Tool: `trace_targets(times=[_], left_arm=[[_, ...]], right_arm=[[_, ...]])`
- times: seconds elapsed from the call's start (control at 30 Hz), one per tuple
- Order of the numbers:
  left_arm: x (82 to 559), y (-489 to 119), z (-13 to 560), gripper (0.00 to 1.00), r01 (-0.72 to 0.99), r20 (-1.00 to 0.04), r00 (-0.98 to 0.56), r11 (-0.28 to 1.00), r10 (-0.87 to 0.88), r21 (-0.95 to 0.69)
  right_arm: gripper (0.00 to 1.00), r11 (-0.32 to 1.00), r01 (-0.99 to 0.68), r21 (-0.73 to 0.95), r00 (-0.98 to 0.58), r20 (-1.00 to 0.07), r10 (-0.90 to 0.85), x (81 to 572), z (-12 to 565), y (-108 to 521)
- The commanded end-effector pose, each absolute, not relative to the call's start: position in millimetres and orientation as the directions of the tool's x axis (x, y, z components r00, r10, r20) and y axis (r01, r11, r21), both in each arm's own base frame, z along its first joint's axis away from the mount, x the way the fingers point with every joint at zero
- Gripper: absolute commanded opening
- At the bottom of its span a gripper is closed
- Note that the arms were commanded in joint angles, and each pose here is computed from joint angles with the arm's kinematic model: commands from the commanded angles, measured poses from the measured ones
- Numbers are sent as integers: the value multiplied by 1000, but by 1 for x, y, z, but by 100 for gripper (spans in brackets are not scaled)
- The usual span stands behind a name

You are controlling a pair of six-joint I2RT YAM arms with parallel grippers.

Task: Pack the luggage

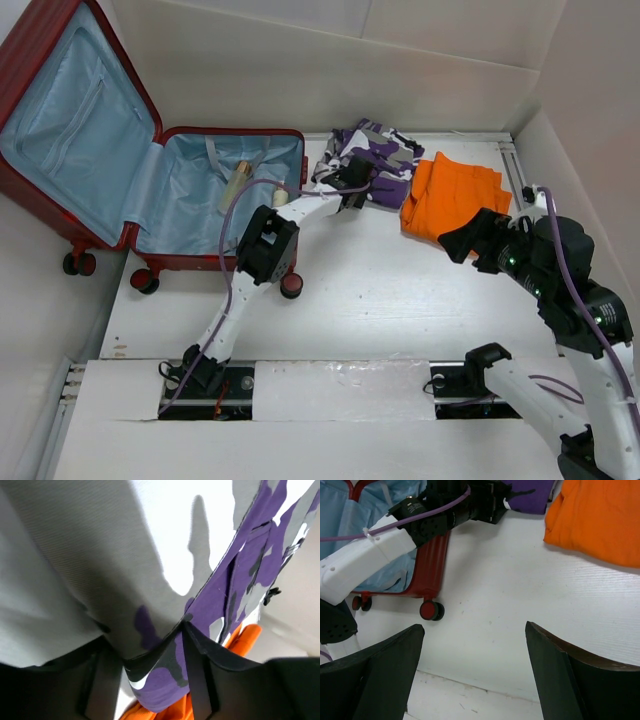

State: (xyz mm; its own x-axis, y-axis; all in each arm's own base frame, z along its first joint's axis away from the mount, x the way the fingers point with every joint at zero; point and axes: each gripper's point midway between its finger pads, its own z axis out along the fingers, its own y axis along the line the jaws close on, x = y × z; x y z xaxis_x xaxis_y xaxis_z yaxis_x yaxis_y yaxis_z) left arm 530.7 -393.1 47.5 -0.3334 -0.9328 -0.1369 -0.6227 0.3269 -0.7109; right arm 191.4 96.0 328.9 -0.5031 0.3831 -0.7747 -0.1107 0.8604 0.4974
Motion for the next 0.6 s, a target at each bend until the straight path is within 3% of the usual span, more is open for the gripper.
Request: trace_targets(times=[0.0,0.03,0.13,0.17,0.57], left_arm=[[533,-373,11,36,-654,-210,-312,370,-927,-660],[536,-375,17,27,-627,-219,-325,383,-920,-678],[539,-373,17,11,-610,-232,-344,405,-910,-681],[540,-373,18,0,-592,-253,-363,432,-897,-680],[558,-384,184,0,-209,-461,-406,571,-789,-794]], right_arm=[[89,866,-122,485,-492,-787,371,190,331,95],[87,869,-114,482,-488,-789,373,191,330,93],[87,872,-107,478,-482,-792,375,189,330,91],[87,873,-102,476,-490,-788,373,187,328,90],[87,868,-117,482,-431,-812,393,183,355,85]])
